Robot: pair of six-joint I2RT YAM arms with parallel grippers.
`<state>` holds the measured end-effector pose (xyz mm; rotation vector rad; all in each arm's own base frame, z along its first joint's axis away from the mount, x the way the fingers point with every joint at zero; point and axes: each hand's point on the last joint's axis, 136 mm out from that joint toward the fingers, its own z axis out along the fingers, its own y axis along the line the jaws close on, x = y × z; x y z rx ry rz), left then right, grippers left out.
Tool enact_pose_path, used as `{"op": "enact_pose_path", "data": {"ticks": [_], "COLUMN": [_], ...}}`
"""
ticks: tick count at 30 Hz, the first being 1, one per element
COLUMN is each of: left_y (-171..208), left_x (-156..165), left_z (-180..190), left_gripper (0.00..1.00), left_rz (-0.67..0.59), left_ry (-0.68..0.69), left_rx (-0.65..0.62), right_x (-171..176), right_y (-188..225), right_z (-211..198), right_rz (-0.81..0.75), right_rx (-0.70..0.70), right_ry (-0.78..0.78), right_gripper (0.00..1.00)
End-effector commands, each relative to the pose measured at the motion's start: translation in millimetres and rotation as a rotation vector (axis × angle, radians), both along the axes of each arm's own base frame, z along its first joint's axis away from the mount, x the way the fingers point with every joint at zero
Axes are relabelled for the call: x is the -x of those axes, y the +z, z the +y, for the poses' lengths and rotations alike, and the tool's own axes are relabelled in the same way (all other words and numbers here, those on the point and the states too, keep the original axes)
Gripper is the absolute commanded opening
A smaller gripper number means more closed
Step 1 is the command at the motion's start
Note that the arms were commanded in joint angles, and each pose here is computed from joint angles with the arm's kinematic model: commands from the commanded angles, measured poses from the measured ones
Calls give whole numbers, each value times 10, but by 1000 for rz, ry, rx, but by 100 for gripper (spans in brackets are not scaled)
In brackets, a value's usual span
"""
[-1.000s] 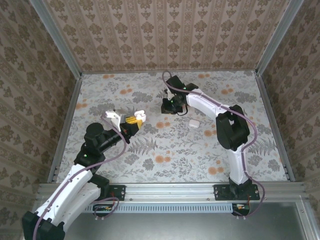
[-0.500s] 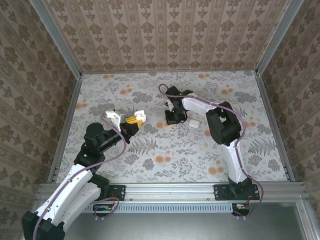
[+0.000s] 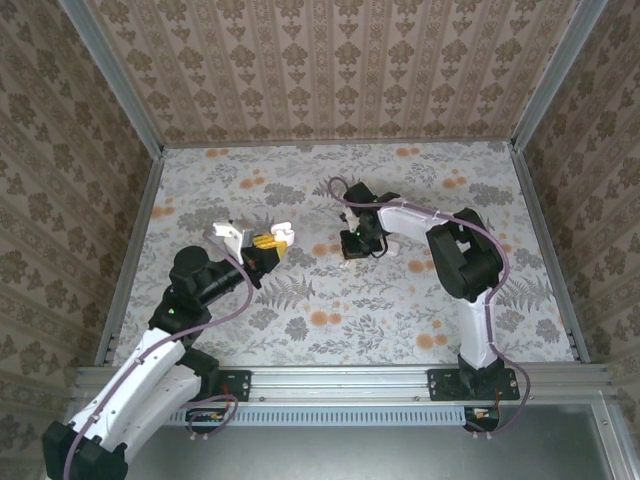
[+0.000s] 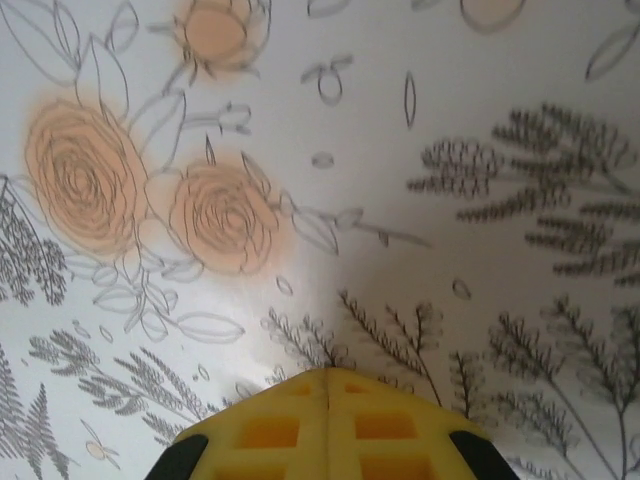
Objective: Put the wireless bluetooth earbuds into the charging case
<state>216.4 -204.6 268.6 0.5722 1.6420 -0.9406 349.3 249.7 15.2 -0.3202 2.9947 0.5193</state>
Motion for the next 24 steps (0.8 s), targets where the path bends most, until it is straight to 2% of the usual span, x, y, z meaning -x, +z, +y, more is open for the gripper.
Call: {"op": "enact_pose_path", "data": {"ticks": [1,14,21,24], "left_y": [99,106,109,105], "left_x": [20,36,33,29], "left_z": [-9,-34,-39,-39], "left_gripper": [0,0,0,0], "left_rz": [-29,-31,-35,-35], "left_ry": [-2,-4,-5,-3], "left_rx": [29,29,26,24], "right_x": [449,816,728,641], "right_y": [-168,-153,136,325], "right_z": [-94,-4,-64,-69], "right_rz": [136,179,110,62], "right_rx": [55,27,36,36], "right_ry": [3,-64,-110,-122], "right_gripper": [2,2,3,9]}}
